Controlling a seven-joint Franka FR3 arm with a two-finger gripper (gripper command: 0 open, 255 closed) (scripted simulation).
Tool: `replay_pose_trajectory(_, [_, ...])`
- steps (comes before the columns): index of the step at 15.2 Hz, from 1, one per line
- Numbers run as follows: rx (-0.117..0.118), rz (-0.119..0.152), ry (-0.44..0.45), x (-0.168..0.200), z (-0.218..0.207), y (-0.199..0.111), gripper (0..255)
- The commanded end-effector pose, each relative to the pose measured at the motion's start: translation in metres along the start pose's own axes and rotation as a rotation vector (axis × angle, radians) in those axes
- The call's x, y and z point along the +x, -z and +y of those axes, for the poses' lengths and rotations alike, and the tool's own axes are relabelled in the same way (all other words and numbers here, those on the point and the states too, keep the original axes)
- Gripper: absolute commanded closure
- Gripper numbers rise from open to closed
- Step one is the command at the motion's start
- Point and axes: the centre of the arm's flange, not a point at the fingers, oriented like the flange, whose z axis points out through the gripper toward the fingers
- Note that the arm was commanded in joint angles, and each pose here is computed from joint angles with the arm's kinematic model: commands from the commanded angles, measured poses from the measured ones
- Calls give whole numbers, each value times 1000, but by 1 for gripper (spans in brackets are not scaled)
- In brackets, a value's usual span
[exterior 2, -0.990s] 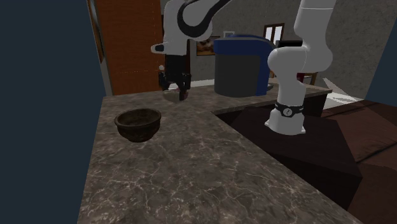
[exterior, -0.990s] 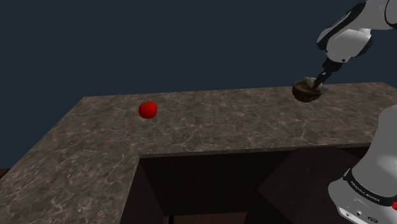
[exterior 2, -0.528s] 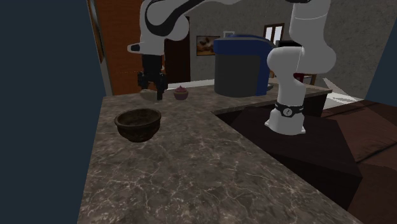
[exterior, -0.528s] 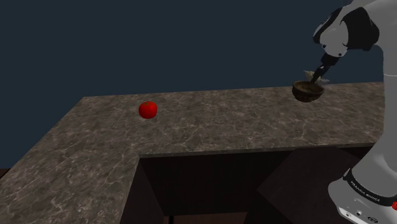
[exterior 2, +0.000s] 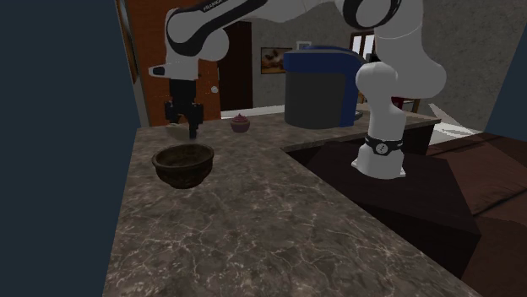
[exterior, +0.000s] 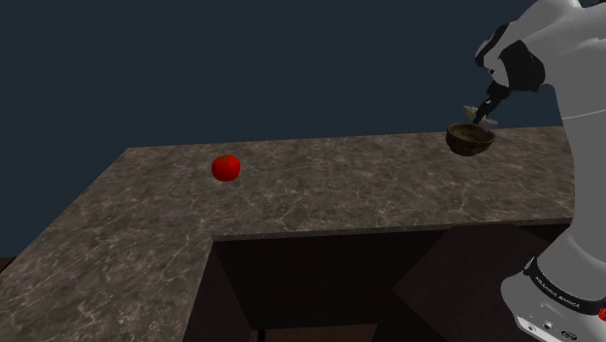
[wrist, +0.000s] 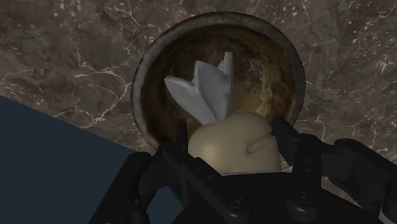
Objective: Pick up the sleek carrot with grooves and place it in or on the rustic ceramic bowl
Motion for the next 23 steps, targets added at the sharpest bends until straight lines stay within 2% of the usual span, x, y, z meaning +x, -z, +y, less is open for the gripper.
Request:
replay_pose_trajectory(1, [0, 0, 0, -2, 1, -10, 255])
replay_pose_trajectory(8, [0, 0, 0, -8, 2, -48, 255])
replay_pose_trajectory(15, [0, 0, 0, -8, 2, -48, 255])
replay_pose_trajectory(16, [0, 0, 0, -8, 2, -48, 0])
replay_pose_trajectory(21, [0, 0, 0, -8, 2, -48, 0])
replay_pose_trajectory(23, [0, 0, 0, -8, 2, -22, 0])
